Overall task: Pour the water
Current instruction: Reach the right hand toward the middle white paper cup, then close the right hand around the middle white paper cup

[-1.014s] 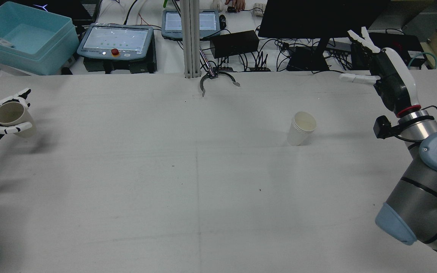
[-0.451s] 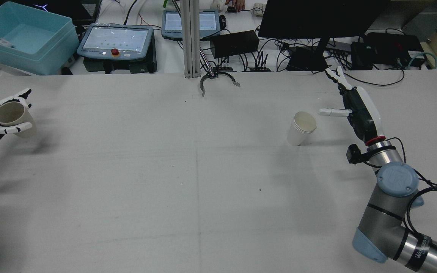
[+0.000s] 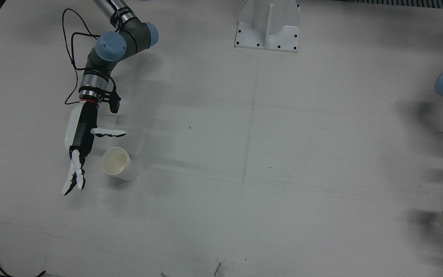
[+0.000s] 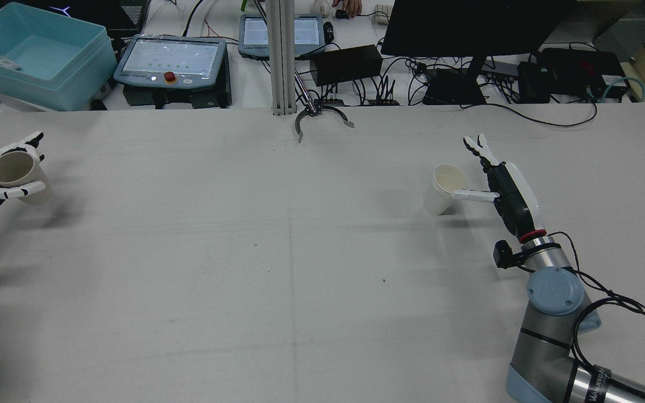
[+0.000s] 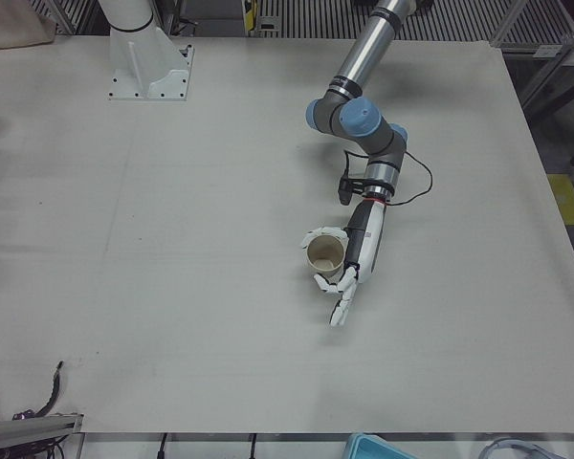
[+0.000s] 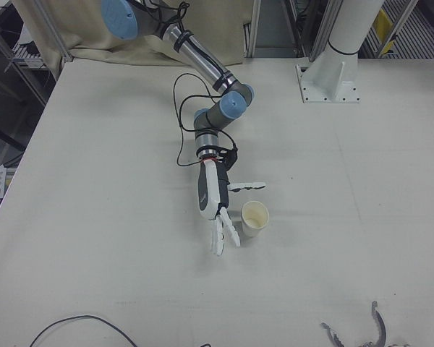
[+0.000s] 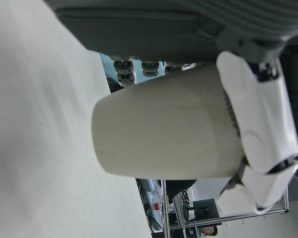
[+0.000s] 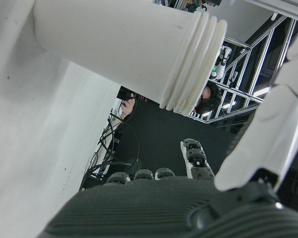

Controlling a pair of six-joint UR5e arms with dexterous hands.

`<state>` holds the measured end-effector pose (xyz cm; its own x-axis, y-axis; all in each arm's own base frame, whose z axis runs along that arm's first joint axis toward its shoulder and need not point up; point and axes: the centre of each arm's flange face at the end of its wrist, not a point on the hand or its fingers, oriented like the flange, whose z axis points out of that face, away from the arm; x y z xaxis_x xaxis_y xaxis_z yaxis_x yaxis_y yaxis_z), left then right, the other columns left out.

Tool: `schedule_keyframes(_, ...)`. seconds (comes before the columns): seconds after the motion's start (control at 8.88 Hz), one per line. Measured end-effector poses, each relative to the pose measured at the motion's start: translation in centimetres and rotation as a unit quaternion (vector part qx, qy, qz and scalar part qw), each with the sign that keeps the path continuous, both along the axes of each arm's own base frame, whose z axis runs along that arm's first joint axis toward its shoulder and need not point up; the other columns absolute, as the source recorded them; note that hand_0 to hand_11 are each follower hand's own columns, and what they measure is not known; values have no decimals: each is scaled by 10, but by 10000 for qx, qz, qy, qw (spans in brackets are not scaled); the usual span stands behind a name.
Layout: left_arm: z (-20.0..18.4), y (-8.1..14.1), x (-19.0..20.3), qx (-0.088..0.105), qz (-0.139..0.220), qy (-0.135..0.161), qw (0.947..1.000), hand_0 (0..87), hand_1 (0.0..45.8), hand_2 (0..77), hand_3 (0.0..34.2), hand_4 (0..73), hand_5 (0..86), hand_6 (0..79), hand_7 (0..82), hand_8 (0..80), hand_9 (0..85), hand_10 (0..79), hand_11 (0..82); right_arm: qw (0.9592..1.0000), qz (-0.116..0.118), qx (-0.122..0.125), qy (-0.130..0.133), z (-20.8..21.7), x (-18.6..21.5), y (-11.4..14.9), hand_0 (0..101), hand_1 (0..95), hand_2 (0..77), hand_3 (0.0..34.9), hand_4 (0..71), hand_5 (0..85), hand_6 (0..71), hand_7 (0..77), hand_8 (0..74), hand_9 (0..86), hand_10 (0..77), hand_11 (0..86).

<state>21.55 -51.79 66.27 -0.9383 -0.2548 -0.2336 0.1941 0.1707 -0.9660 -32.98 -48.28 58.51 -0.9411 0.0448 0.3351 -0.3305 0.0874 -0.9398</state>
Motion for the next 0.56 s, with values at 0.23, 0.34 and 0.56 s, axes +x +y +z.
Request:
schedule_keyframes(0.23, 5, 2, -2, -26, -4, -18, 10000, 471, 164, 349, 0, 256, 578, 55, 93, 33, 55, 60, 114, 9999, 102, 19, -88, -4, -10, 4, 436, 87, 65, 5, 11, 11, 5, 16, 5, 5, 5, 11)
schedule_keyframes(0.34, 11, 6, -5, -44, -2, -33, 10000, 463, 164, 349, 0, 256, 578, 55, 93, 33, 55, 60, 114, 9998, 140, 43, -161, -6, -15, 5, 434, 109, 65, 5, 11, 11, 5, 16, 5, 5, 5, 11)
schedule_keyframes(0.56, 18, 12, -10, -60, 1, -44, 10000, 459, 164, 349, 0, 256, 578, 55, 93, 33, 55, 60, 114, 9992, 282, 56, -279, -5, -16, 4, 434, 109, 65, 5, 11, 11, 5, 16, 5, 5, 5, 11)
